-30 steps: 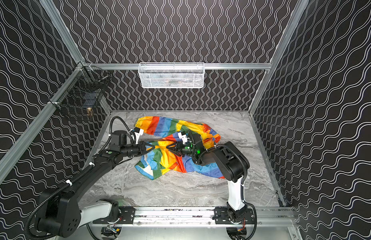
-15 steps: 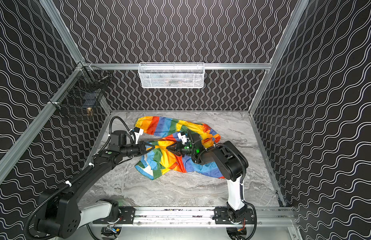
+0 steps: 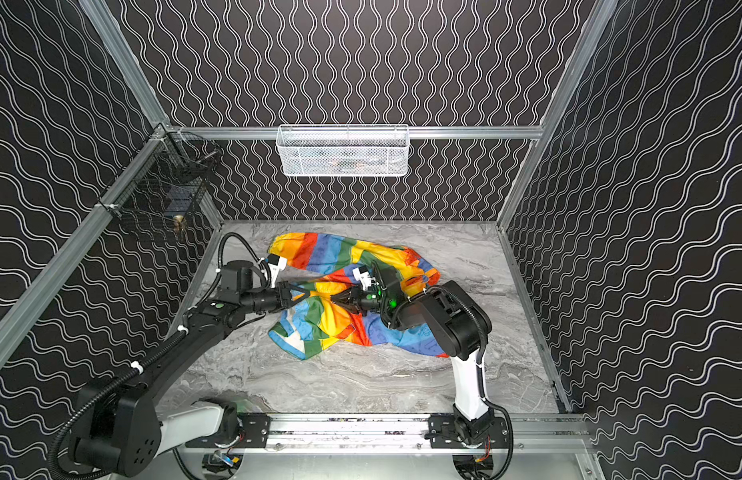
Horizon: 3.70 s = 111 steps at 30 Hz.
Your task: Zip up the jacket
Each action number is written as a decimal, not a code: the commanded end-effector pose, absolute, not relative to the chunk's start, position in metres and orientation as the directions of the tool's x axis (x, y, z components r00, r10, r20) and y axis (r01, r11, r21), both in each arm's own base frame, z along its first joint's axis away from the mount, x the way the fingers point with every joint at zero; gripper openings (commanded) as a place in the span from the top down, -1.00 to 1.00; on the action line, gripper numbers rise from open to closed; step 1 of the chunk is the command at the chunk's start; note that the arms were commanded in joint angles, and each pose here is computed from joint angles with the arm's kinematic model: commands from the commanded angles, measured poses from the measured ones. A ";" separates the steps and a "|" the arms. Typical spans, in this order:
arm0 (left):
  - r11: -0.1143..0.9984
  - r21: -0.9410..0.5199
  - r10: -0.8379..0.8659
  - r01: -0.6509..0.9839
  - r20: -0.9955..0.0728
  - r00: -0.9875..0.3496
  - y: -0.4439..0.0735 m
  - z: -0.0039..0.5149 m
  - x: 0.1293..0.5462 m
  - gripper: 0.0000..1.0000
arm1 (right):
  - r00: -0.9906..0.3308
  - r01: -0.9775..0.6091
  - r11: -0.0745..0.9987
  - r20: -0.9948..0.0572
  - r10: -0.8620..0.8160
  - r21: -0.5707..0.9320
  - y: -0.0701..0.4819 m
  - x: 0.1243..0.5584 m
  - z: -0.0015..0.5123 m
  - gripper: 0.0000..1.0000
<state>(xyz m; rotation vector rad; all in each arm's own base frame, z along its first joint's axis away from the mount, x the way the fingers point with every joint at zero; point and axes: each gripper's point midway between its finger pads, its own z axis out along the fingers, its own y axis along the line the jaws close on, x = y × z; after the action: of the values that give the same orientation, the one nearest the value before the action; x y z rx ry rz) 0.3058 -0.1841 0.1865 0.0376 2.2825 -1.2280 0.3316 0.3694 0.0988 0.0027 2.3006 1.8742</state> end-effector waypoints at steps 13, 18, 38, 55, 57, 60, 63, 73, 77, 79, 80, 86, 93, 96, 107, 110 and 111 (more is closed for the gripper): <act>0.569 -0.760 -0.218 0.314 -0.508 -0.833 -0.186 0.196 0.309 1.00 | -0.983 -0.121 0.201 -0.145 0.112 0.972 0.374 0.333 0.109 0.96; 0.578 -0.753 -0.218 0.315 -0.514 -0.830 -0.185 0.197 0.308 1.00 | -0.978 -0.100 0.327 -0.153 0.142 0.940 0.363 0.338 0.094 1.00; 0.613 -0.725 -0.233 0.313 -0.545 -0.806 -0.177 0.204 0.309 1.00 | -0.913 -0.105 0.766 -0.368 0.179 0.634 0.288 0.366 0.077 1.00; 0.658 -0.714 -0.305 0.237 -0.541 -0.783 -0.148 0.199 0.319 1.00 | -0.861 0.067 0.857 -0.405 0.309 0.511 0.165 0.404 0.076 1.00; 0.657 -0.717 -0.311 0.231 -0.538 -0.783 -0.147 0.198 0.320 1.00 | -0.857 0.092 0.859 -0.399 0.325 0.503 0.151 0.406 0.074 1.00; 0.656 -0.719 -0.313 0.230 -0.536 -0.784 -0.146 0.197 0.320 1.00 | -0.846 0.128 0.866 -0.403 0.350 0.484 0.131 0.410 0.071 1.00; 0.655 -0.721 -0.315 0.224 -0.531 -0.786 -0.145 0.195 0.321 1.00 | -0.833 0.162 0.871 -0.409 0.373 0.465 0.114 0.413 0.070 1.00; 0.659 -0.721 -0.322 0.213 -0.527 -0.787 -0.141 0.192 0.323 1.00 | -0.801 0.242 0.873 -0.420 0.426 0.424 0.075 0.426 0.066 1.00; 0.659 -0.722 -0.323 0.210 -0.524 -0.788 -0.140 0.191 0.323 1.00 | -0.798 0.252 0.872 -0.420 0.433 0.420 0.069 0.430 0.065 1.00; 0.664 -0.720 -0.326 0.203 -0.523 -0.788 -0.139 0.190 0.323 1.00 | -0.795 0.258 0.873 -0.422 0.435 0.414 0.066 0.433 0.064 1.00; 0.668 -0.717 -0.327 0.199 -0.523 -0.787 -0.138 0.190 0.323 1.00 | -0.794 0.262 0.874 -0.423 0.437 0.409 0.063 0.434 0.064 1.00; 0.686 -0.709 -0.347 0.165 -0.518 -0.782 -0.129 0.186 0.325 1.00 | -0.787 0.286 0.875 -0.425 0.447 0.391 0.051 0.440 0.061 1.00; 0.711 -0.694 -0.368 0.113 -0.504 -0.781 -0.116 0.179 0.328 1.00 | -0.794 0.282 0.880 -0.421 0.438 0.382 0.045 0.442 0.060 1.00; 0.708 -0.696 -0.370 0.116 -0.506 -0.779 -0.115 0.182 0.334 1.00 | -0.795 0.267 0.882 -0.429 0.429 0.388 0.046 0.443 0.066 1.00; 0.830 -0.556 -0.365 -0.045 -0.481 -0.797 -0.085 0.164 0.358 -0.97 | -0.790 0.152 0.852 -0.456 0.409 0.501 0.069 0.461 0.110 0.59; 0.860 -0.502 -0.380 -0.094 -0.505 -0.775 -0.070 0.168 0.366 -0.97 | -0.757 0.181 0.854 -0.485 0.438 0.488 0.061 0.464 0.127 -0.51; 0.864 -0.494 -0.385 -0.101 -0.516 -0.765 -0.067 0.172 0.369 -0.97 | -0.746 0.187 0.856 -0.497 0.443 0.483 0.057 0.464 0.133 -0.94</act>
<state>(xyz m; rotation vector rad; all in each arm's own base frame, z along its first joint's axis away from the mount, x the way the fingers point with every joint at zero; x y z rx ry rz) 0.3690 -0.0860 0.1772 -0.3158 2.3690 -0.7415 0.4633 0.0666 0.1187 0.4184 2.4328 0.5888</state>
